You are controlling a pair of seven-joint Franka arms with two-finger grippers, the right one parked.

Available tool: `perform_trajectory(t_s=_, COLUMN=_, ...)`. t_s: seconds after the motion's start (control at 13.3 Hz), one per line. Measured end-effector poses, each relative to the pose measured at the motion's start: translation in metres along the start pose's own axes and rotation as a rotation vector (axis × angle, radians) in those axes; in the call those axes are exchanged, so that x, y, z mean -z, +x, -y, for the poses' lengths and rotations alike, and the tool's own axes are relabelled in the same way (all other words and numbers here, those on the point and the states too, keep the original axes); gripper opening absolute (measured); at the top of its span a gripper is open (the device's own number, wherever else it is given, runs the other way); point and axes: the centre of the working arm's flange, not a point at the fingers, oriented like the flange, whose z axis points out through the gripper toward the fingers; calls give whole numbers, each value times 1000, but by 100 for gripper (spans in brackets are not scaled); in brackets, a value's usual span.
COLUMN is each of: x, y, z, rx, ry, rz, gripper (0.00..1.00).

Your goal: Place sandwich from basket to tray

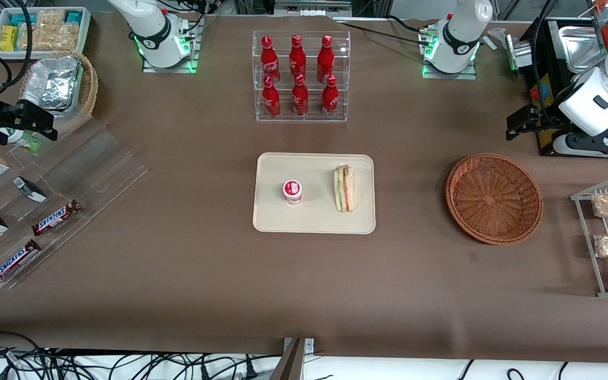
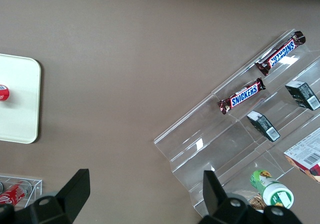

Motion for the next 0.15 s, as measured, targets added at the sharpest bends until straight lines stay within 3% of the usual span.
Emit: perform_trajectory(t_s=0.15, x=-1, y=0, z=1, rx=-15, ry=0, rz=3, gripper=100)
